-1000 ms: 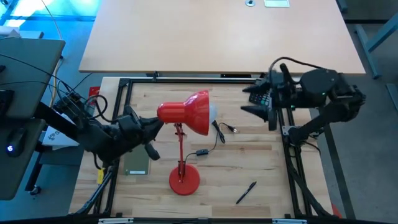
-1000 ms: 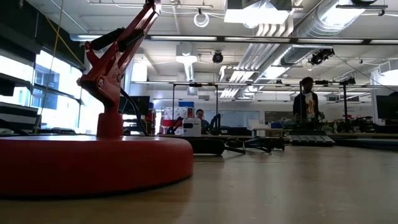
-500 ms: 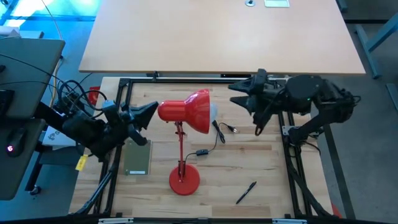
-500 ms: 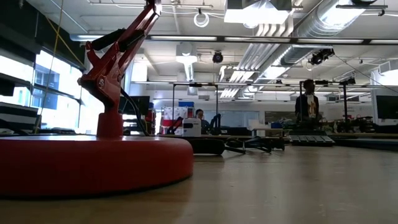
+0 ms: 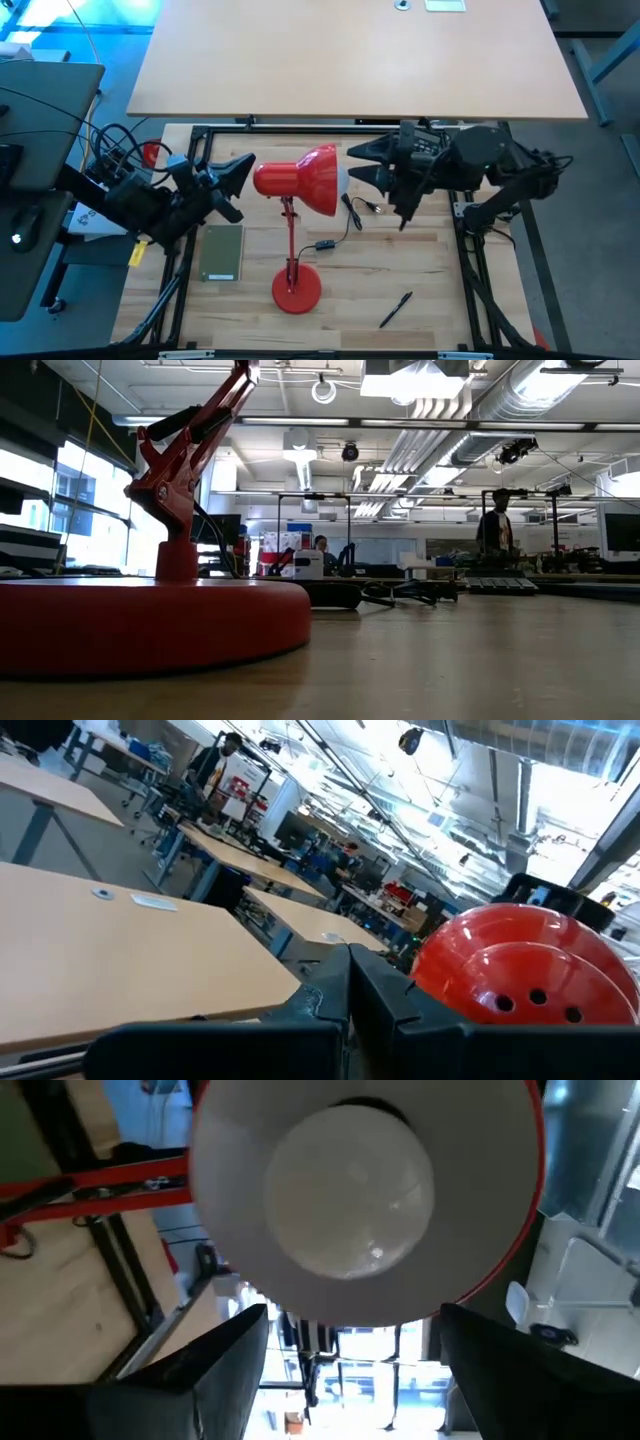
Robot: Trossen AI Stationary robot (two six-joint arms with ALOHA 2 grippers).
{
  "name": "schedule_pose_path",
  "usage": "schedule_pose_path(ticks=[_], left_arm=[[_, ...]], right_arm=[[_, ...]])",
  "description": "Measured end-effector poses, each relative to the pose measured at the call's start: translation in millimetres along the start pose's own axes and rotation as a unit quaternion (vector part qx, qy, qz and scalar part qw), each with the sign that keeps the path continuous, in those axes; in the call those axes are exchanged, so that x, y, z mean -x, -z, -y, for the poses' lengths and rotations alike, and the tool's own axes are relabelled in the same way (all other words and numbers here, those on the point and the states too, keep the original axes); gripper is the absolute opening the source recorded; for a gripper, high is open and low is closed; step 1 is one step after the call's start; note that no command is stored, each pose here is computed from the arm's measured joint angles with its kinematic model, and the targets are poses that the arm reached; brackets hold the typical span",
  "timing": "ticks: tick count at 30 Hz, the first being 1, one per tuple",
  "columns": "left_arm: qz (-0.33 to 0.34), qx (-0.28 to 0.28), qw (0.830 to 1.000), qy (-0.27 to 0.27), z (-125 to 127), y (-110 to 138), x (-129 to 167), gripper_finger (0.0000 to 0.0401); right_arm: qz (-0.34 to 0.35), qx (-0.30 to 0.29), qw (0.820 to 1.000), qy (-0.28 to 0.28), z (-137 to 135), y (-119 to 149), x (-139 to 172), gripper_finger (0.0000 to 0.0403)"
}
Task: Screw lightbulb
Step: Insert the white lightbulb into the red lamp
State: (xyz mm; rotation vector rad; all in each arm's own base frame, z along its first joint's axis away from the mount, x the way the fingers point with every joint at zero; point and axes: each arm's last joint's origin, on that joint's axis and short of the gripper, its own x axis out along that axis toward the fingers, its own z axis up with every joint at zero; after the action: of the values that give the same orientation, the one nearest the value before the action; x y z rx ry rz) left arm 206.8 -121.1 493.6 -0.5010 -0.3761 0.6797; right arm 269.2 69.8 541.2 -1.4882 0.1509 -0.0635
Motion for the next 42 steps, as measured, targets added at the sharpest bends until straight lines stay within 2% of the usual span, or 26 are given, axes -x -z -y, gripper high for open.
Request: schedule_pose_path(ticks=[8,13,27,34,42], left_arm=[[0.0,-0.004,1.0,0.0,0,0,0,0.0],[0.0,-0.009,1.0,0.001,0,0,0,0.0],[0.0,-0.018,1.0,0.001,0,0,0,0.0],[0.0,-0.017,1.0,0.001,0,0,0,0.0],[0.0,-0.017,1.0,0.001,0,0,0,0.0]], right_arm=[[0.019,-0.007,1.0,-0.019,-8,-11,-8,0.0286],[0.028,-0.012,1.0,0.006,-6,-18,-13,0.0286],[0.055,-0.038,0.998,0.014,-6,-22,-19,0.0286],[0.054,-0.033,0.998,0.013,-13,-28,-33,0.0286],[0.056,-0.022,0.998,0.025,-12,-29,-35,0.0286]])
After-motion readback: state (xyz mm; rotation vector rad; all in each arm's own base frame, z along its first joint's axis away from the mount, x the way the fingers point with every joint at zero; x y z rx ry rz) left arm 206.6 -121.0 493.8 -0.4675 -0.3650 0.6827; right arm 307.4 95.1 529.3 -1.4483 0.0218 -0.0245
